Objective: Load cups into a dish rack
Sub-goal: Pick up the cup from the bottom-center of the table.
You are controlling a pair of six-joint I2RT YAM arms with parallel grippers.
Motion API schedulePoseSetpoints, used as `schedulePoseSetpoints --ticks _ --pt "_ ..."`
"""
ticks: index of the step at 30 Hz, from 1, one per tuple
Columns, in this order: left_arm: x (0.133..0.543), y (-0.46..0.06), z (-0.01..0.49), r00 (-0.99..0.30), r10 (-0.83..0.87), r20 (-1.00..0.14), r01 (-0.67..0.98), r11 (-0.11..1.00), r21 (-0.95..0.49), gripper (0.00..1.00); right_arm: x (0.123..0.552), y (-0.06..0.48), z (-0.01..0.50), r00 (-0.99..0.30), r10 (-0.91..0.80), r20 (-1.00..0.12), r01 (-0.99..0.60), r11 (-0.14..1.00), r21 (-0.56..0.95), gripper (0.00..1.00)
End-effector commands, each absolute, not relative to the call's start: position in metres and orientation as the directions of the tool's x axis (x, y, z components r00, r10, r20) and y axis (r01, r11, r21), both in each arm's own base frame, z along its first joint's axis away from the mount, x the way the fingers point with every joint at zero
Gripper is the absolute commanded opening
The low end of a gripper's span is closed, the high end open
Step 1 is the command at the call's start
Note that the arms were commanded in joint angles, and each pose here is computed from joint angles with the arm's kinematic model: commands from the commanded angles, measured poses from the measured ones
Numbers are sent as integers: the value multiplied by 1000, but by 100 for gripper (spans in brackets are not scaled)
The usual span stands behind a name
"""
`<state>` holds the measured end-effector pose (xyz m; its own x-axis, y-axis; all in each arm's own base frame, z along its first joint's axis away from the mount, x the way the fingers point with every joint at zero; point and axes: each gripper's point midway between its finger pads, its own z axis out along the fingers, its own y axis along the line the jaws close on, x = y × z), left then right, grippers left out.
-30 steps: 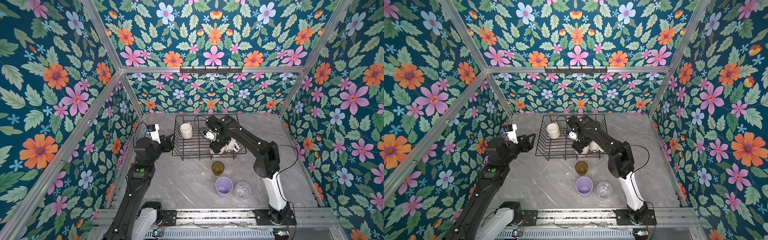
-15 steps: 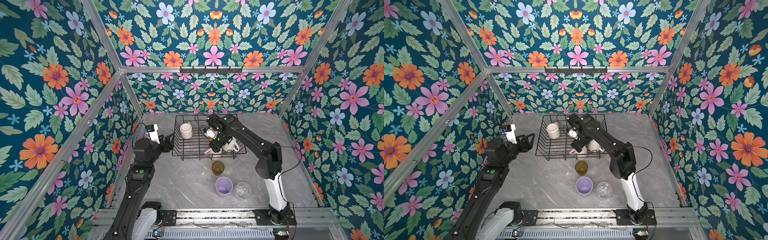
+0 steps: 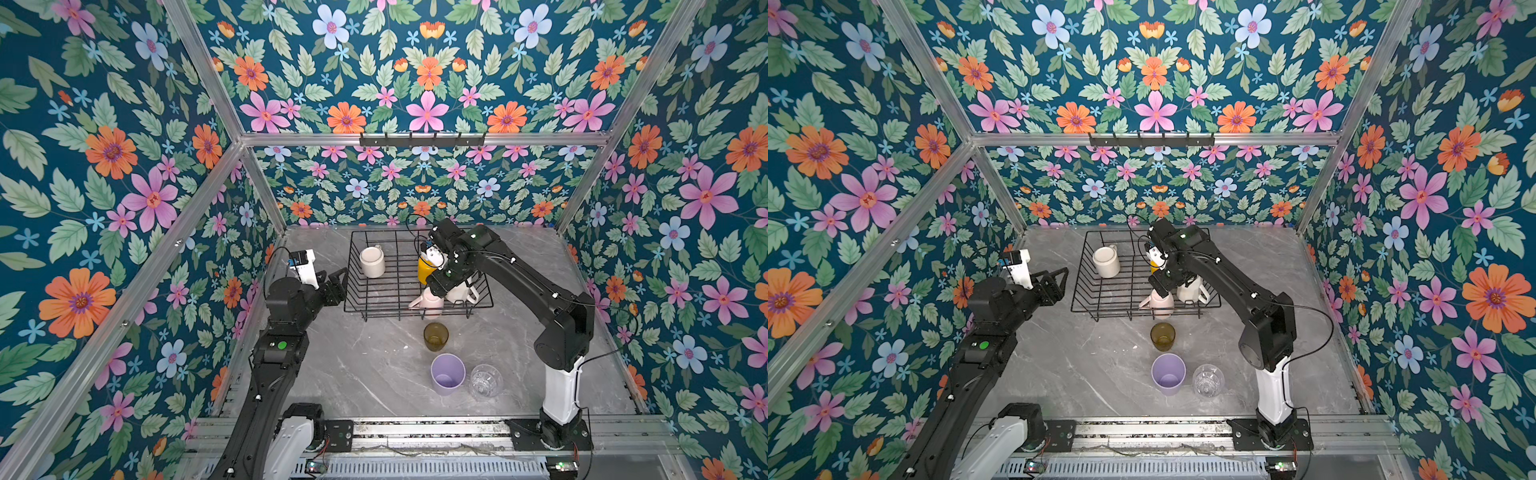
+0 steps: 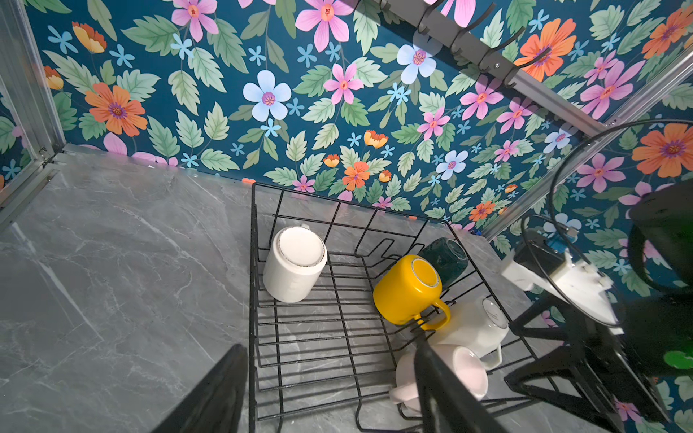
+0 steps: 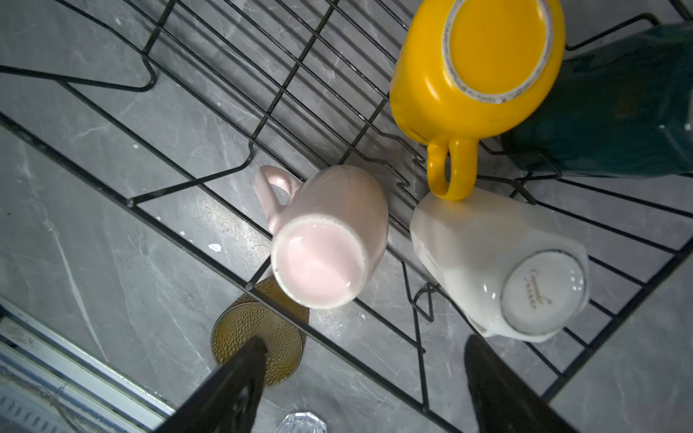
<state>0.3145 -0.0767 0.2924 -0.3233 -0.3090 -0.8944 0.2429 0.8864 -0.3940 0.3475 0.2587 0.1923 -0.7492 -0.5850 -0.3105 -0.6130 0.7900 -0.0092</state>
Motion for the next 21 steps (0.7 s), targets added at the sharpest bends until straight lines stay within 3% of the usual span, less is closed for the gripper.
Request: schedulePoseSetpoints --ticks 1,9,21 --pt "313 -77 300 -309 -310 -899 252 885 -392 71 350 255 208 -781 -494 -382 -545 838 31 82" --pt "293 -86 309 -346 -320 -882 301 852 -428 71 330 227 233 -798 -314 -515 -446 882 152 83" --pt "272 -122 265 -568 -355 -742 320 736 -597 61 295 192 216 -846 -203 -493 -344 915 213 82"
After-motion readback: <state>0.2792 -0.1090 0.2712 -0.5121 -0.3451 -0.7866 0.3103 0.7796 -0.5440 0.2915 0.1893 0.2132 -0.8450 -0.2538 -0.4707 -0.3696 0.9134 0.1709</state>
